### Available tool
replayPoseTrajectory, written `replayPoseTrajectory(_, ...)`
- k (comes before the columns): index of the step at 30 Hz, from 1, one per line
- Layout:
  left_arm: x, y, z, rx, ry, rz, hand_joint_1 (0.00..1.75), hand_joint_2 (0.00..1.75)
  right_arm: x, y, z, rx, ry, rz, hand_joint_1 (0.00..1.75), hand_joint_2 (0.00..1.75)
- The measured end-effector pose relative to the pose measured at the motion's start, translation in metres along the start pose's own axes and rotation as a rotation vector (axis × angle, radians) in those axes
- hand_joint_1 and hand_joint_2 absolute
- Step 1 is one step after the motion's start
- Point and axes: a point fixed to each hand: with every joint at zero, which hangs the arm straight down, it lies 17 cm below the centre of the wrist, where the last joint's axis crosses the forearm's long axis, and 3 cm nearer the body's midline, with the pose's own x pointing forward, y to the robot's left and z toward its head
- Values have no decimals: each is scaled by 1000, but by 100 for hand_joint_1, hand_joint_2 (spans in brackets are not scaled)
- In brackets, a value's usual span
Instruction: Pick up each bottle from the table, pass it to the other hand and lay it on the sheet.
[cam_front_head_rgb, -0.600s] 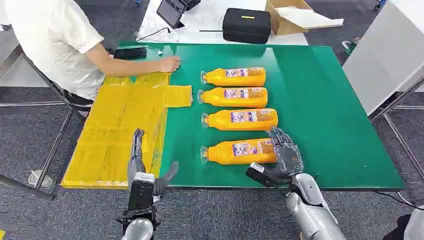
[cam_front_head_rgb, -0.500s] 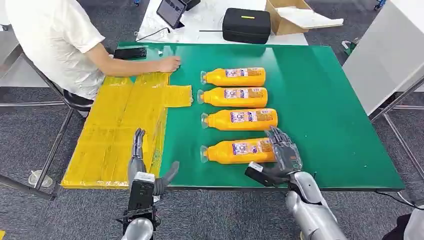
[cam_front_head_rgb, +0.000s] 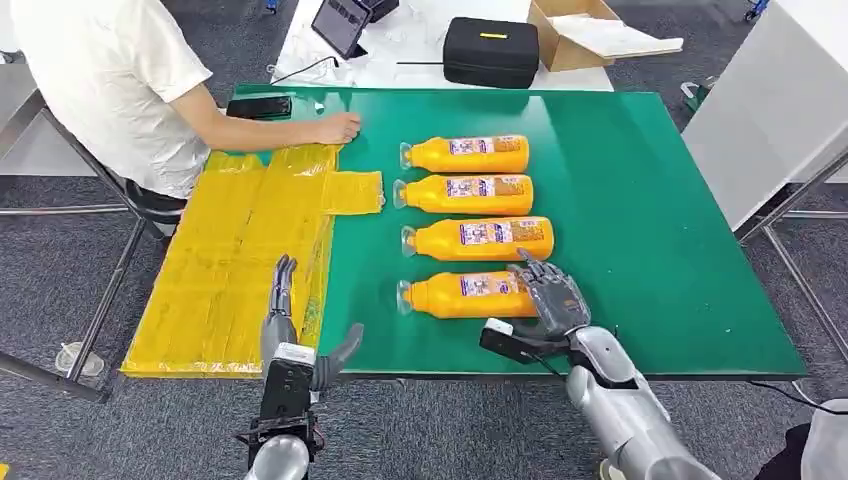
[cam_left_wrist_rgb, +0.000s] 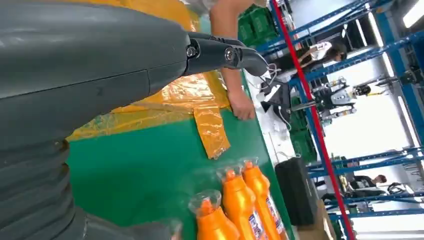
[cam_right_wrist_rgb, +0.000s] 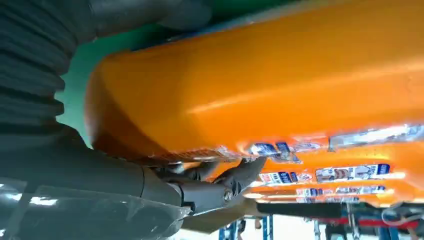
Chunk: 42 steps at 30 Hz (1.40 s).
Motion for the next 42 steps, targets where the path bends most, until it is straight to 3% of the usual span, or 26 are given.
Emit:
replayPoseTrajectory(15,0,2,-3,6,-1,1,0,175,-28,11,-7,157,48,36,175,175)
replayPoseTrajectory(19,3,5,-4,27,-4,36,0,175,-16,13,-3,158,-15,-140,175,175)
replayPoseTrajectory(26,-14,8,-8,91,169,450,0,175,38,-11,6,-40,-105,-566,169,175)
replayPoseTrajectory(27,-17,8,-8,97,193,495,0,175,45,-15,9,-73,-109,-598,175,175)
replayPoseTrajectory(32,-30,-2,3,91,307,679,0,175,75,-52,15,-269,-149,-732,173,175)
replayPoseTrajectory(37,-36,-14,13,57,372,774,0,175,97,-77,19,-360,-188,-811,173,175)
replayPoseTrajectory(40,-39,-16,16,51,383,778,0,175,103,-83,20,-381,-198,-827,154,175)
replayPoseTrajectory(42,-37,-20,18,30,385,796,0,175,108,-85,21,-383,-209,-838,168,175)
